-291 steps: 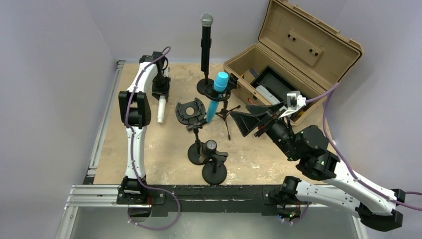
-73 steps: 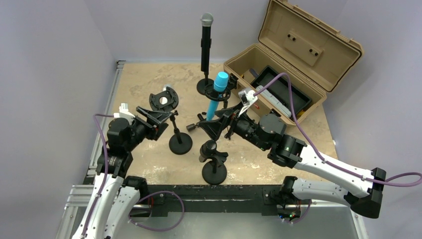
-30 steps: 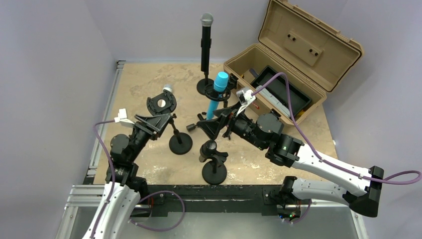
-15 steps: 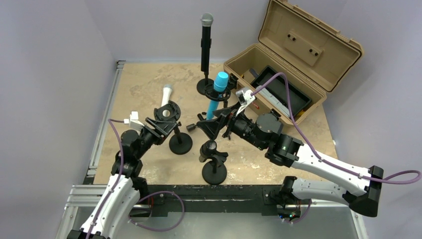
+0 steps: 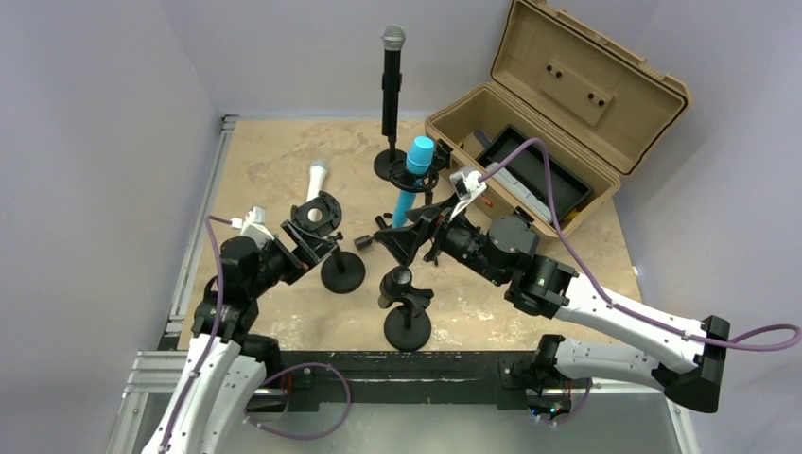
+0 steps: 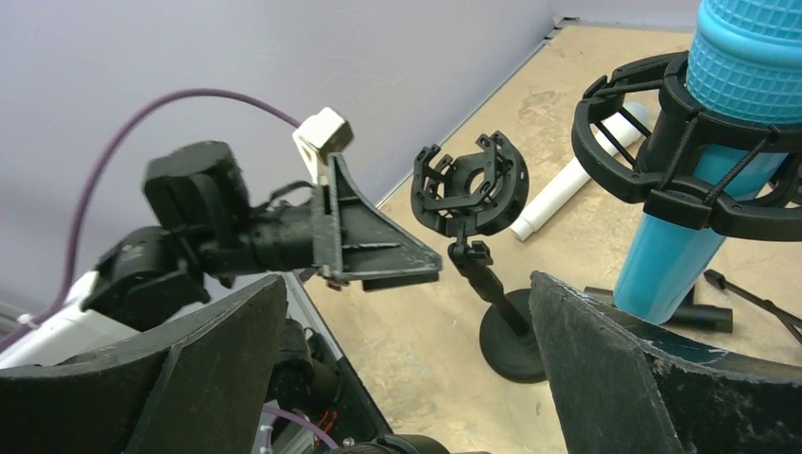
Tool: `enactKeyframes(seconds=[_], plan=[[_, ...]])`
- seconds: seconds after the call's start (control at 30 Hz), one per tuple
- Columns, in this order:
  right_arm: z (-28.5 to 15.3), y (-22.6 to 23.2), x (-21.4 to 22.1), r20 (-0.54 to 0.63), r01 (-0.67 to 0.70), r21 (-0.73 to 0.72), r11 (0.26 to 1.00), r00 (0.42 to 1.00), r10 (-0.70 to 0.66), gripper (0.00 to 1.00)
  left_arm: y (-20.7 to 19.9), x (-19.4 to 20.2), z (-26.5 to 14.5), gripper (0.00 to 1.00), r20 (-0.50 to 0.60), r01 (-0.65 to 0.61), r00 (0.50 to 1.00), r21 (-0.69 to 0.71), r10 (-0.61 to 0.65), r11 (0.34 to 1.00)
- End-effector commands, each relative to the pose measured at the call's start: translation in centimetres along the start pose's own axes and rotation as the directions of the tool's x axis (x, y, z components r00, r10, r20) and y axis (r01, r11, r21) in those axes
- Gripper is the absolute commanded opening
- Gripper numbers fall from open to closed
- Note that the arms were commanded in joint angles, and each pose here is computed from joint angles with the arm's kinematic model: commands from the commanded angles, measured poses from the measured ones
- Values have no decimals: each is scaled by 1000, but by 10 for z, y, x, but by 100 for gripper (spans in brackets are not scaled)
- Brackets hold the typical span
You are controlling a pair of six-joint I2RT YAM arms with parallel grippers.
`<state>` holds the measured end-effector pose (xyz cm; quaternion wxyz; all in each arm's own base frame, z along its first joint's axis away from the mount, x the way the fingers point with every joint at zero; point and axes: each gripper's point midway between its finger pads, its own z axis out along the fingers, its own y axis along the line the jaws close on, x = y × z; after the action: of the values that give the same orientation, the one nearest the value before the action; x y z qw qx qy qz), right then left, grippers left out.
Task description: Remove the microphone from the stand
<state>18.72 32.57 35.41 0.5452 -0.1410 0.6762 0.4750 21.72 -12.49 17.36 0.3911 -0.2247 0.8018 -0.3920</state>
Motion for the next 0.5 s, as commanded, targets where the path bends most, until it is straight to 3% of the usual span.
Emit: enactKeyframes(seconds=[0.0, 0.17, 0.3, 0.47], plan=[[-6, 0, -12, 39, 3, 9, 1000, 999, -3, 99, -39, -3, -35, 90, -20, -130, 991, 83, 132, 988], [-15, 2, -21, 61, 3, 5, 1000, 998, -3, 99, -84, -2, -66, 90, -1, -202, 978, 265, 210, 943], [-21, 2, -28, 75, 6, 16, 1000, 997, -7, 99, -143, 10, -103, 90, 49, -326, 931, 556, 361, 765], [-25, -1, -34, 94, 9, 30, 999, 995, -12, 99, -176, 31, -142, 92, 146, -491, 814, 690, 562, 532]])
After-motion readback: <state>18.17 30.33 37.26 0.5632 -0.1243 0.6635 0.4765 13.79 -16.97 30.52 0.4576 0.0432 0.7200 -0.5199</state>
